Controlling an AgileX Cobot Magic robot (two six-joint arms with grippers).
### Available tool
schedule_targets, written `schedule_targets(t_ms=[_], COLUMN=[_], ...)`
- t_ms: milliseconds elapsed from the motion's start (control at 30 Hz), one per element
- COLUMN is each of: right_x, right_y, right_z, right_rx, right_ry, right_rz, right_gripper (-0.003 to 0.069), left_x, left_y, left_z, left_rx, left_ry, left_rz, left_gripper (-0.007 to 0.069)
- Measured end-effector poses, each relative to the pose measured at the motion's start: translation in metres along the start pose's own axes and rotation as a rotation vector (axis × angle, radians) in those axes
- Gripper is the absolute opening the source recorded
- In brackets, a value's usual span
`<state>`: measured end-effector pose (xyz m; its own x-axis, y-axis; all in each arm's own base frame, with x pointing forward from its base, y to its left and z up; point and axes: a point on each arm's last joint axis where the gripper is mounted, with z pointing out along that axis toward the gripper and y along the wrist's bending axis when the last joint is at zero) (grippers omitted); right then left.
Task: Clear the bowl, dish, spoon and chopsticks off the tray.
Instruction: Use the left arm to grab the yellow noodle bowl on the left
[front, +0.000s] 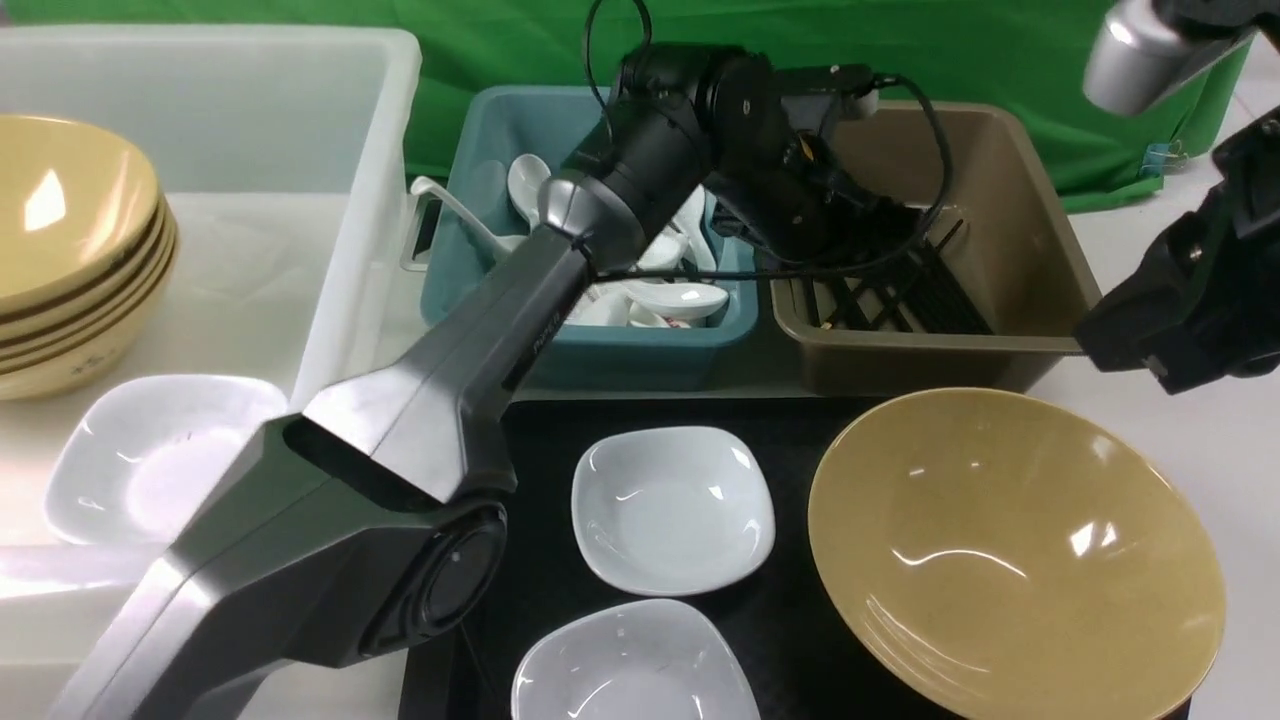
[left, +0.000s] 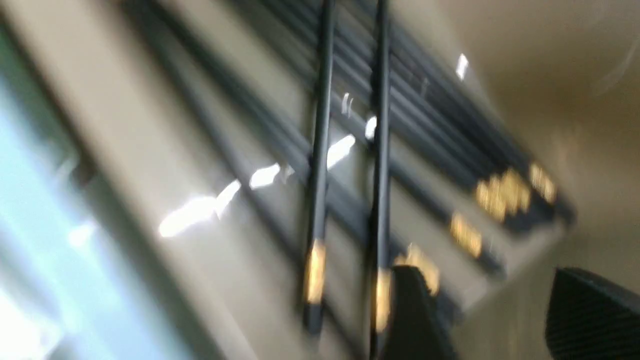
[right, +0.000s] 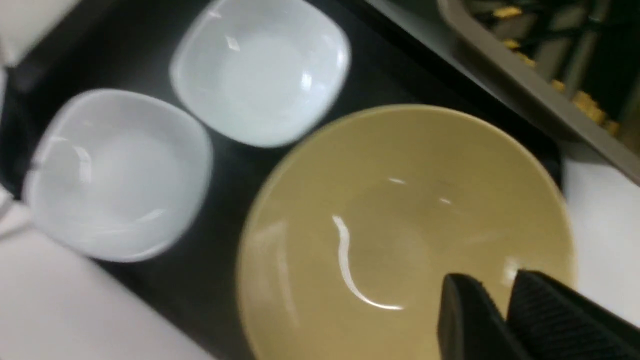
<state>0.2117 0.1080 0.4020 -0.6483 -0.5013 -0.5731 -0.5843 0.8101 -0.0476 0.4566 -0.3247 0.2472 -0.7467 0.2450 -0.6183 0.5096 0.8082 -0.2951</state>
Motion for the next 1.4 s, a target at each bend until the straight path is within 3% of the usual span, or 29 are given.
schedule_targets(t_ms=[33, 67, 167, 300, 400, 533, 667, 800, 933, 1167, 1233, 1300, 1400], right_x=[0.000, 0.003, 0.011, 0.024, 0.030, 0.037, 0.039, 0.038, 0.038, 0.038, 0.038, 0.038, 0.038], right_y=[0.000, -0.003, -0.006, -0.005, -0.003, -0.002, -0.002, -0.002, -0.002, -0.002, -0.002, -0.002, -0.002], right_z=[-0.001, -0.008, -0.028, -0.055, -0.069, -0.083, -0.084, -0.083, -0.083, -0.083, -0.083, -0.083, -0.083], right_rx=[0.006, 0.048, 0.112, 0.153, 0.166, 0.181, 0.184, 0.183, 0.179, 0.177, 0.177, 0.177, 0.177], right_ry=[-0.002, -0.014, -0.051, -0.099, -0.136, -0.177, -0.177, -0.176, -0.173, -0.172, -0.172, -0.172, -0.173], right_rz=[0.000, 0.005, 0.006, 0.002, 0.001, 0.003, 0.016, 0.017, 0.018, 0.020, 0.020, 0.020, 0.020], right_gripper=[0.0124, 0.0122, 0.0118, 0.0118, 0.0118, 0.0118, 0.0118, 0.0118, 0.0118, 0.0120, 0.0122, 0.0124, 0.0124], left_x=[-0.002, -0.014, -0.028, -0.037, -0.033, -0.007, 0.045, 0.088, 0.104, 0.107, 0.111, 0.114, 0.118], left_y=[-0.002, -0.012, -0.031, -0.061, -0.072, -0.071, -0.055, -0.054, -0.061, -0.057, -0.055, -0.055, -0.059], left_z=[-0.005, -0.032, -0.073, -0.121, -0.137, -0.138, -0.137, -0.130, -0.106, -0.067, -0.050, -0.041, -0.029], left_rx=[0.001, 0.030, 0.118, 0.161, 0.101, 0.042, -0.033, -0.041, -0.022, 0.001, 0.014, 0.034, 0.064], left_ry=[-0.004, -0.043, -0.104, -0.168, -0.142, 0.026, 0.250, 0.300, 0.243, 0.177, 0.172, 0.174, 0.159], left_rz=[0.004, 0.033, 0.067, 0.115, 0.154, 0.147, 0.123, 0.146, 0.184, 0.137, 0.109, 0.114, 0.140], left_gripper=[0.0262, 0.0111, 0.0020, -0.0008, -0.0009, -0.0009, -0.0009, -0.0002, 0.0102, 0.0395, 0.0526, 0.0565, 0.0559])
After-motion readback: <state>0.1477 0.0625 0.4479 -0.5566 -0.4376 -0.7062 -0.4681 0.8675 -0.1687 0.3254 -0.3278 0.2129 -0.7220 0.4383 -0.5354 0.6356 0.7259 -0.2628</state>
